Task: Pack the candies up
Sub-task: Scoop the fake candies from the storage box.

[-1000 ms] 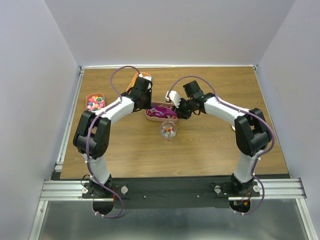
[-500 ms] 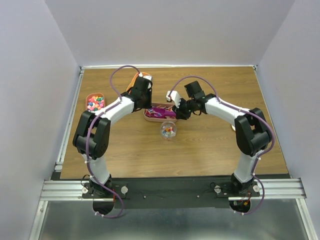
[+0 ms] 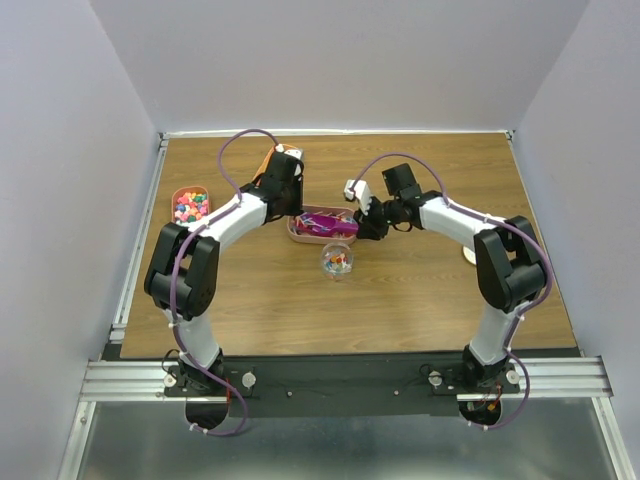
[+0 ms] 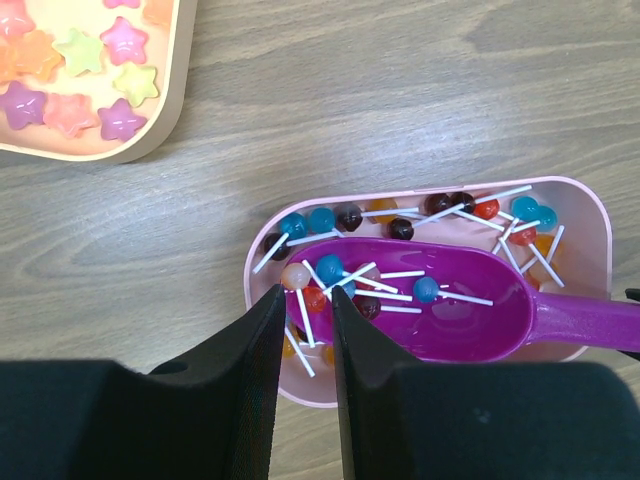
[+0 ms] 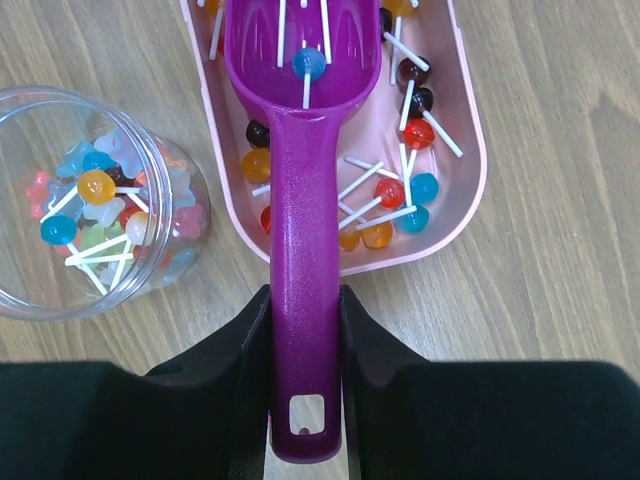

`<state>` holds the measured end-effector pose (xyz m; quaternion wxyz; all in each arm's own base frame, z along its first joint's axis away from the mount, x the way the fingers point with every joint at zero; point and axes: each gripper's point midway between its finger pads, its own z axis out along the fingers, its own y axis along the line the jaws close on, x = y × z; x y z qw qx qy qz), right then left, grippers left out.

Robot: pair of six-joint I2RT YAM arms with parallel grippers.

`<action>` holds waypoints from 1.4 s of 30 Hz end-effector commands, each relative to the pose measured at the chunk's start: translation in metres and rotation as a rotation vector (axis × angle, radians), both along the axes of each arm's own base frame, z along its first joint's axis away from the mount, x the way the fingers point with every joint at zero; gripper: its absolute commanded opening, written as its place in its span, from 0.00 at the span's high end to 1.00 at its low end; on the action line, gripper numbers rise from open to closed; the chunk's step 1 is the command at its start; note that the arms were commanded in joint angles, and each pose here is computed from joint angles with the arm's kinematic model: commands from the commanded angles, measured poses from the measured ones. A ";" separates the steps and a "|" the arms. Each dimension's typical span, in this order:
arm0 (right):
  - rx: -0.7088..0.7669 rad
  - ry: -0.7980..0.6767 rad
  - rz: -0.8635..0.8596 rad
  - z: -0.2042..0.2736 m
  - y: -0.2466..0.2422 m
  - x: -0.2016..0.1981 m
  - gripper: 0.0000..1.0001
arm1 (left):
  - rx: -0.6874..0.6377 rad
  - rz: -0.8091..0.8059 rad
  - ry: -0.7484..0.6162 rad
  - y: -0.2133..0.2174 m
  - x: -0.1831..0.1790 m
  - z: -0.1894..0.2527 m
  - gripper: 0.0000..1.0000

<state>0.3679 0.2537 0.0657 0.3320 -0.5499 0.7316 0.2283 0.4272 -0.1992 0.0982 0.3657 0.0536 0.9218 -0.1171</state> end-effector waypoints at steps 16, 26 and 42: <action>0.144 -0.101 0.017 0.047 0.005 0.001 0.99 | -0.033 0.121 -0.185 0.033 0.013 0.062 0.67; 0.155 -0.123 -0.002 0.059 -0.002 -0.001 0.99 | -0.022 0.177 -0.241 0.054 0.017 0.080 0.67; 0.183 -0.184 -0.101 0.101 -0.019 -0.017 0.99 | 0.018 0.312 -0.469 0.097 0.006 0.149 0.25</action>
